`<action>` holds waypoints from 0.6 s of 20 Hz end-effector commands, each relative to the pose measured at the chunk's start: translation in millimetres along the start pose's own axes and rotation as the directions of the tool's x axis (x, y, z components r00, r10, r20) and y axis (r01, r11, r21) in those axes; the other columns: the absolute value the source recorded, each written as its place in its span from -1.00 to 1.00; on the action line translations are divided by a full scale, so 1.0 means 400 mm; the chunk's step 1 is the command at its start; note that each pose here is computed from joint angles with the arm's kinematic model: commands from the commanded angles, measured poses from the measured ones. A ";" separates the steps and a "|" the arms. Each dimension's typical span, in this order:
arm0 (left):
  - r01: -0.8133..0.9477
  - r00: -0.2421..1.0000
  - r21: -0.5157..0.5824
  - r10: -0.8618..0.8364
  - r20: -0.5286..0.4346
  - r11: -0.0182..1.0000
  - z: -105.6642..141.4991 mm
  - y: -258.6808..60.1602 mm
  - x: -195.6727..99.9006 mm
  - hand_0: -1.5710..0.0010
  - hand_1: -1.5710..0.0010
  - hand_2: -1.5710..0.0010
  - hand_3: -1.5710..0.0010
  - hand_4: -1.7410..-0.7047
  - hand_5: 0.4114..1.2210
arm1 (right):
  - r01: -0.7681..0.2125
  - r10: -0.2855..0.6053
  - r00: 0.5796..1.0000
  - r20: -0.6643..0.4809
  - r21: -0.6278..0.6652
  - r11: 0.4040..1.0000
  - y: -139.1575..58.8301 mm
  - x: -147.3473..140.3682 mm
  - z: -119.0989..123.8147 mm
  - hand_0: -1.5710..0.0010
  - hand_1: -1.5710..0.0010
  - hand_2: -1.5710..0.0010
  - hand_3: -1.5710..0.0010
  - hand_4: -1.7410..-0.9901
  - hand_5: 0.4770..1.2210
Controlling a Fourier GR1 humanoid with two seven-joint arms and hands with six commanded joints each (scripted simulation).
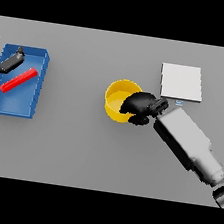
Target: Pick up the red beaker and tilt it to pour out 1 green nut into yellow bowl. Pick up the yellow bowl and place it on the metallic measuring scale.
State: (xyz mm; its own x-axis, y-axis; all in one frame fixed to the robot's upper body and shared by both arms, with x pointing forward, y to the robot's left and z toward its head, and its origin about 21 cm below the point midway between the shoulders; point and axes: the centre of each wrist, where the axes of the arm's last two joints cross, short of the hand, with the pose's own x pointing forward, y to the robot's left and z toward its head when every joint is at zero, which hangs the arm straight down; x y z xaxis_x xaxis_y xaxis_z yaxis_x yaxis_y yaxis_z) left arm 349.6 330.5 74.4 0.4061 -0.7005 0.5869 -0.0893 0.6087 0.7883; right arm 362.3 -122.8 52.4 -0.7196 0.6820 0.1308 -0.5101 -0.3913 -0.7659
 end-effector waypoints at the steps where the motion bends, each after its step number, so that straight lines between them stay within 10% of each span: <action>1: 0.001 1.000 0.002 -0.001 0.007 1.000 0.004 0.004 -0.002 1.00 1.00 1.00 1.00 0.94 -0.31 | 0.002 -0.002 1.000 -0.004 -0.004 1.000 0.002 0.002 0.002 -0.88 -0.87 -0.63 -0.74 -0.90 0.93; 12: -0.005 1.000 0.007 0.005 0.009 1.000 -0.008 0.025 0.012 1.00 1.00 1.00 1.00 0.94 -0.29 | -0.016 0.012 0.999 -0.041 -0.095 0.995 -0.102 -0.006 0.092 -0.99 -0.99 -0.81 -0.58 -0.99 0.99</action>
State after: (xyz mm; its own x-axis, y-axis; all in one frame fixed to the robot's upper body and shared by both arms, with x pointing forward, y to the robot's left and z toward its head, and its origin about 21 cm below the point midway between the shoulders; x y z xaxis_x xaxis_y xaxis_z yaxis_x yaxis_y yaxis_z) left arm 353.5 334.6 84.4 0.3981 -0.7004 0.5924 -0.0978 0.6097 0.7866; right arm 367.7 -131.5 107.1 -0.7057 0.7023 0.0940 -0.4504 -0.3422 -0.8246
